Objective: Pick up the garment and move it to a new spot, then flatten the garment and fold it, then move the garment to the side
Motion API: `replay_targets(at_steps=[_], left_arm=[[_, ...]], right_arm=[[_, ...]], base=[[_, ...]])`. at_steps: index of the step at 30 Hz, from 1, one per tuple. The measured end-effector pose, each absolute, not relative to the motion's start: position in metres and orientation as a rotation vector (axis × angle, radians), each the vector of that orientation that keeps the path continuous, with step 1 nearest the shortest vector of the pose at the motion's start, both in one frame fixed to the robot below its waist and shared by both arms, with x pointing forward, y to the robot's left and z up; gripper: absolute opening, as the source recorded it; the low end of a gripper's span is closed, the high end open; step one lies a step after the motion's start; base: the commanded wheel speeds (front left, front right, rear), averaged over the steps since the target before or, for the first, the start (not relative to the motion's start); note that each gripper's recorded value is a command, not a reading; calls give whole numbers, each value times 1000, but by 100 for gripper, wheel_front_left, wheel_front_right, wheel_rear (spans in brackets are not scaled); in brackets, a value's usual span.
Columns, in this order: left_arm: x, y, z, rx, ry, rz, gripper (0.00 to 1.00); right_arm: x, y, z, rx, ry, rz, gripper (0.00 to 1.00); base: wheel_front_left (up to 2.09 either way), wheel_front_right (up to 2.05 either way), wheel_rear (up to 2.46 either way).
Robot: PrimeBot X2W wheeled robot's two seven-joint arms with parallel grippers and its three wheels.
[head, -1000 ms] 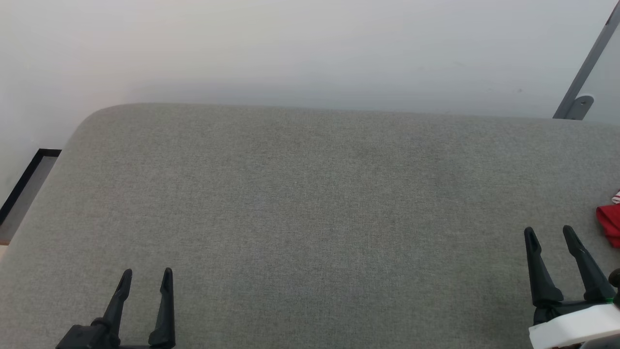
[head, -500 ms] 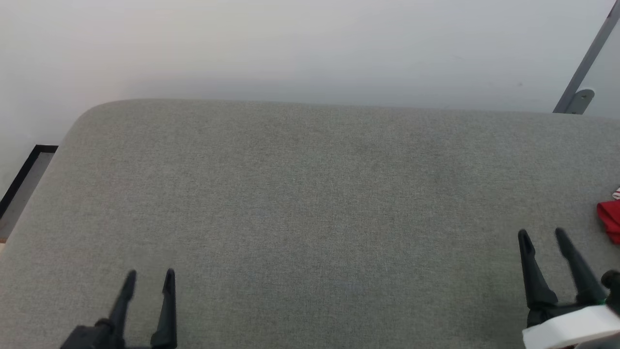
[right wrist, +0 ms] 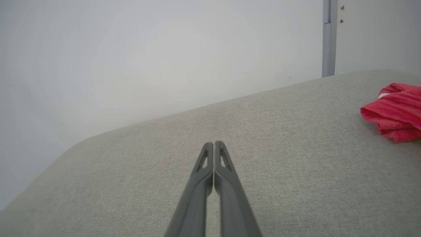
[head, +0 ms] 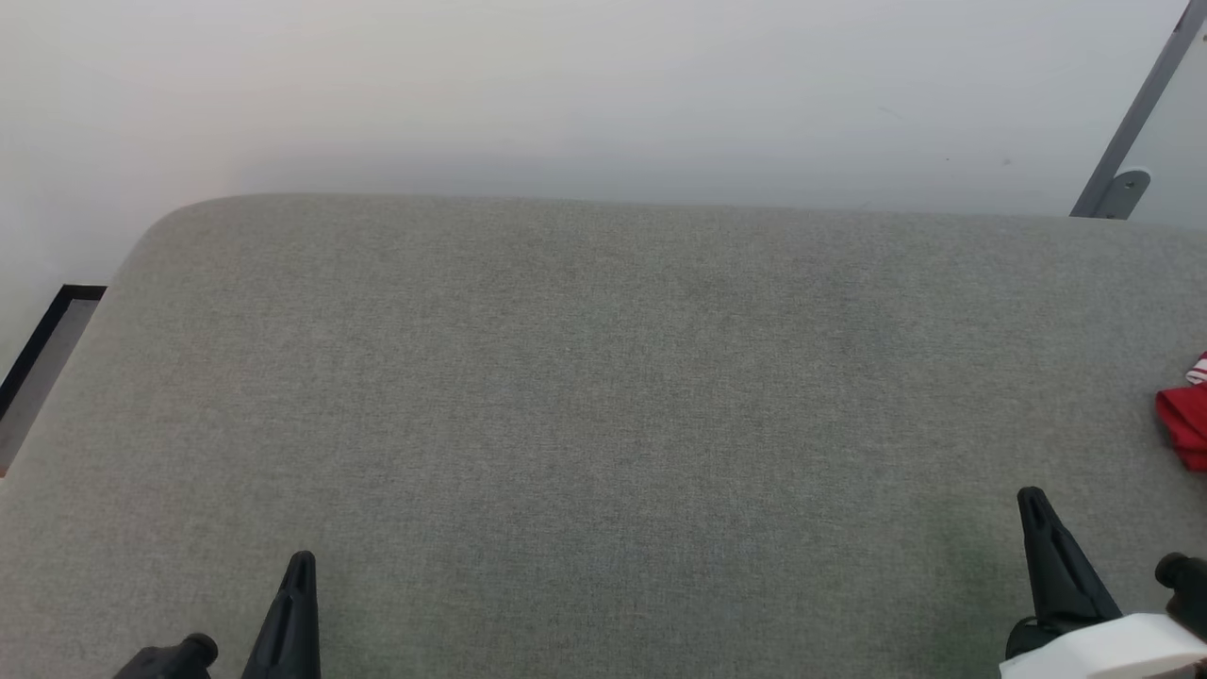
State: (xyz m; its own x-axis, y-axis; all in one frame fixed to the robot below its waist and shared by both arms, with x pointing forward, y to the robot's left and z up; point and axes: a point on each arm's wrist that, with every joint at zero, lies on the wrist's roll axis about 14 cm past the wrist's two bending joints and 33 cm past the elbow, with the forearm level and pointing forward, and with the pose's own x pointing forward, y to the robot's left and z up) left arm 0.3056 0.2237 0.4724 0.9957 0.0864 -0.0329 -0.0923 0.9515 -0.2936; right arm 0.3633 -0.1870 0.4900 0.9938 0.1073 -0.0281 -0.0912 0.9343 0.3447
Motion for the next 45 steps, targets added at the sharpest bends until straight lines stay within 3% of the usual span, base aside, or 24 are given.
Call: replay_targets(at_steps=[45], left_arm=[[345,224,481,-948,12,125,0]], right_arm=[[379,-194,492,972,64,5,0]], base=[[0,0,0]])
